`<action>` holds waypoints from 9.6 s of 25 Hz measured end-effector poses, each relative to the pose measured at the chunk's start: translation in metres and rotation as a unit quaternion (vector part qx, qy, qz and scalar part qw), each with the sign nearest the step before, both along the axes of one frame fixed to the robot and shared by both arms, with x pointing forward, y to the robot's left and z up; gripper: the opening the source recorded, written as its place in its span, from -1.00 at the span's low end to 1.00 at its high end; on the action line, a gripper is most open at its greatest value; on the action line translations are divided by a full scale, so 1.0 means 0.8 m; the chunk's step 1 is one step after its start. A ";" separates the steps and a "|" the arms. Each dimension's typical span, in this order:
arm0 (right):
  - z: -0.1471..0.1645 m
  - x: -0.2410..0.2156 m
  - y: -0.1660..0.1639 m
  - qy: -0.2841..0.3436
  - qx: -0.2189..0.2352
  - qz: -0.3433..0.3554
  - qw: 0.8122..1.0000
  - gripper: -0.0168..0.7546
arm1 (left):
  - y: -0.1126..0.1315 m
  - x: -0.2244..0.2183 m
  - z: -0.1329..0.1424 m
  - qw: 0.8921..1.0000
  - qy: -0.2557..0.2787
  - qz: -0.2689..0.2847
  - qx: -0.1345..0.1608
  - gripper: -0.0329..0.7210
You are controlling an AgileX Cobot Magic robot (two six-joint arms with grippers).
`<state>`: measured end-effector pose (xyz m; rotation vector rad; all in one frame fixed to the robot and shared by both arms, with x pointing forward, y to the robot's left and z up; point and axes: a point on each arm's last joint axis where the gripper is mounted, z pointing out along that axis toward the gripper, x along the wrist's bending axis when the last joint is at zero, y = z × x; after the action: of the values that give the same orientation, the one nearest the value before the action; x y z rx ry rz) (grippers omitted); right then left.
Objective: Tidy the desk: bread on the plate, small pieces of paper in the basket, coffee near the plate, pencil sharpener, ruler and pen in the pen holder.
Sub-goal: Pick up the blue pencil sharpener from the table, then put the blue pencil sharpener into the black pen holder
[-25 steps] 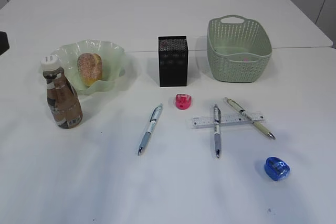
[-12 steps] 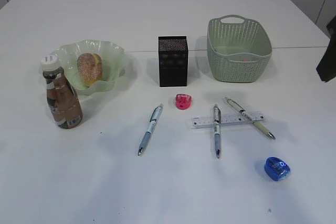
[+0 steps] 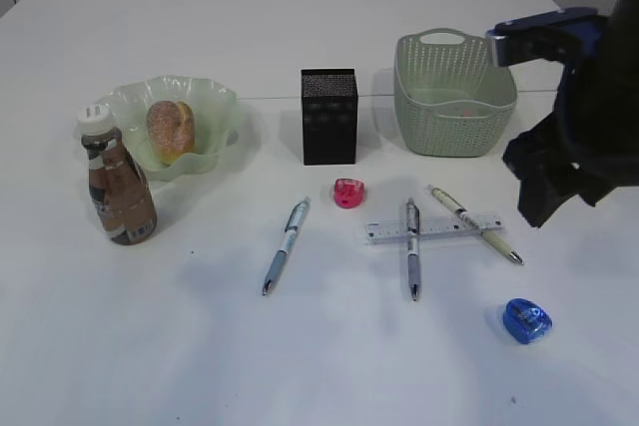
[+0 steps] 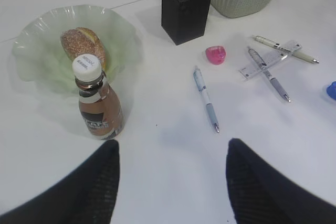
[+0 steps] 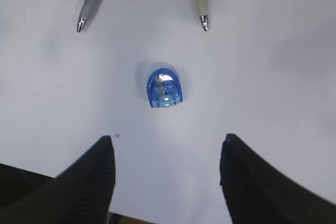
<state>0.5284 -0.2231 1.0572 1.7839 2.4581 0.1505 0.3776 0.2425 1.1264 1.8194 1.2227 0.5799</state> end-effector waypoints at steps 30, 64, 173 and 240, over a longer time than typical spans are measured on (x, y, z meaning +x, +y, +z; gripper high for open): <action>-0.136 0.027 0.010 0.077 -0.033 0.034 0.996 0.32 | 0.008 0.001 -0.004 0.999 0.004 0.016 0.043 0.28; -0.165 0.021 0.007 0.054 -0.032 0.042 0.997 0.32 | 0.009 -0.001 -0.006 0.999 0.020 0.026 0.032 0.28; -0.098 0.083 0.046 0.078 0.060 0.018 0.995 -0.07 | 0.007 0.002 0.000 0.999 0.003 0.030 0.015 0.28; -0.113 0.260 0.126 -0.423 0.147 0.080 0.891 -0.07 | 0.008 0.011 0.015 0.997 -0.072 0.040 0.003 0.28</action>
<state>0.7365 -0.1219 0.9671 1.1811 1.9608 1.1010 0.3861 0.2487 1.1383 1.7093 1.2010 0.7469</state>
